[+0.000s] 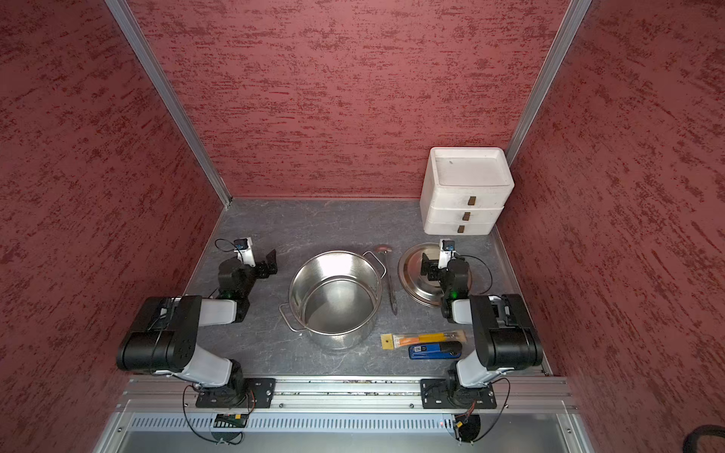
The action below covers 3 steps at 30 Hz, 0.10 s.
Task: Stir the soup with a spoon
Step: Reset both arms
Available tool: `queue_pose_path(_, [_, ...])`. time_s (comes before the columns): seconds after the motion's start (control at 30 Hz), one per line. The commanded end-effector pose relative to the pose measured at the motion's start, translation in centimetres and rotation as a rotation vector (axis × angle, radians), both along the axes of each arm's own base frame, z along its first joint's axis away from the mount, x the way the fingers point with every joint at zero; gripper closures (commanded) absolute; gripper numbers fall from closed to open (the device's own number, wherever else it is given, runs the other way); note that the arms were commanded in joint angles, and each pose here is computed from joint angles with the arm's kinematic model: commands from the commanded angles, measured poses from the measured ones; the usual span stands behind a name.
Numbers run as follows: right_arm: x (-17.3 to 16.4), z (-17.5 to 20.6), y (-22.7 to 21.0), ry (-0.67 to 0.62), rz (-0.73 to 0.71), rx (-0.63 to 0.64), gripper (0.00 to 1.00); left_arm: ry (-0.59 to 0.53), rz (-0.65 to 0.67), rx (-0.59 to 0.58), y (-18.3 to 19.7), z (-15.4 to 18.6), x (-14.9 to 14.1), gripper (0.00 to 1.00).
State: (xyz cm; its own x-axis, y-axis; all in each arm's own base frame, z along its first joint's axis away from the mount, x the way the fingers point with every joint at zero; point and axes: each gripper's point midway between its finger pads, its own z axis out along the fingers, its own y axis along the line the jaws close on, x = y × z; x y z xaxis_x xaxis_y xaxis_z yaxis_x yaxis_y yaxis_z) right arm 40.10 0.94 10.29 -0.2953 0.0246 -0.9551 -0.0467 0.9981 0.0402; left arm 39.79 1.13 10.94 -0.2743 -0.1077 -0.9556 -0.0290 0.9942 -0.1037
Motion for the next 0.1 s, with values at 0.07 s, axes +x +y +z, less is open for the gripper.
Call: queue_pose_path(0.07, [0.39,1.3,-0.01,-0.046,0.0,0.011,0.02,-0.022,-0.012,0.021,-0.47,0.67,0.36,0.0])
